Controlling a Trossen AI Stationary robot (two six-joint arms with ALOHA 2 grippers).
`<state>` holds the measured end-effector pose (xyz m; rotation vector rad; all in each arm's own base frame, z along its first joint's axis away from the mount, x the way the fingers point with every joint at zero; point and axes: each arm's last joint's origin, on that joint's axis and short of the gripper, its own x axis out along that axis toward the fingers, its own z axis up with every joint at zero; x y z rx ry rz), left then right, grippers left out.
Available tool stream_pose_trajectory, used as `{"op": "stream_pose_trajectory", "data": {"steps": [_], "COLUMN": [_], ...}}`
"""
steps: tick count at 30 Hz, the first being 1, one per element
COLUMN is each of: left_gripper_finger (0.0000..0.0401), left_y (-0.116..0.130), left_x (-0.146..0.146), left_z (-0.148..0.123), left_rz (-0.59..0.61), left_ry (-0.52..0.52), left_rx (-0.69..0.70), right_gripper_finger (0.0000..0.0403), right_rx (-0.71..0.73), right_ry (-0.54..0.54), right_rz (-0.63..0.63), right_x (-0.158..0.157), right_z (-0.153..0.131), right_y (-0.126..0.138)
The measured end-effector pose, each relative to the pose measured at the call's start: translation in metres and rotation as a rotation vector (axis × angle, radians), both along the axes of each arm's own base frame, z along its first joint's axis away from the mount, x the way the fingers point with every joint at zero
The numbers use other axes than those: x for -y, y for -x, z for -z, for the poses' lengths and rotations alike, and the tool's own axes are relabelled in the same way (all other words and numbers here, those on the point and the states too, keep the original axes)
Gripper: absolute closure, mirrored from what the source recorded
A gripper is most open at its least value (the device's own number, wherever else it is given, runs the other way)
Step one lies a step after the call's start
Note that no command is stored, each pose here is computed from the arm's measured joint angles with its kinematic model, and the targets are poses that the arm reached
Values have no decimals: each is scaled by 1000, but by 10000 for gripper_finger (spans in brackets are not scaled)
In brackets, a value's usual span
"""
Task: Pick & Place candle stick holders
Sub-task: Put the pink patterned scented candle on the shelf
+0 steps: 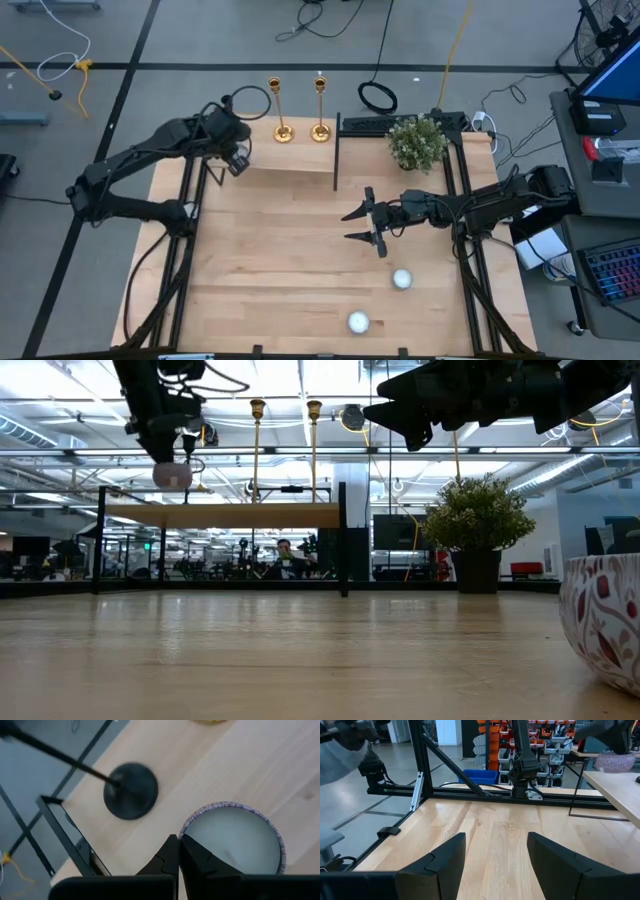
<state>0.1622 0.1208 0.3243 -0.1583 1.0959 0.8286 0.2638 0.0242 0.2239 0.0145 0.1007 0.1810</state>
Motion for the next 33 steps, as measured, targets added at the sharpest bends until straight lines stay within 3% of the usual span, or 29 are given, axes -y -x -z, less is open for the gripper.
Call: {"op": "stream_pose_trajectory", "data": {"steps": [17, 33], "left_gripper_finger": [397, 385], "left_y": [20, 14], "left_x": [-31, -42], "left_z": [23, 32], "left_rz": [-162, -151], "left_ry": [19, 46], "left_rx": [18, -17], "right_gripper_finger": [193, 193], "right_rx": [0, 0], "right_ry": [1, 0], "right_rz": [0, 0], "right_x": [0, 0], "right_z": [0, 0], "right_y": [0, 0]}}
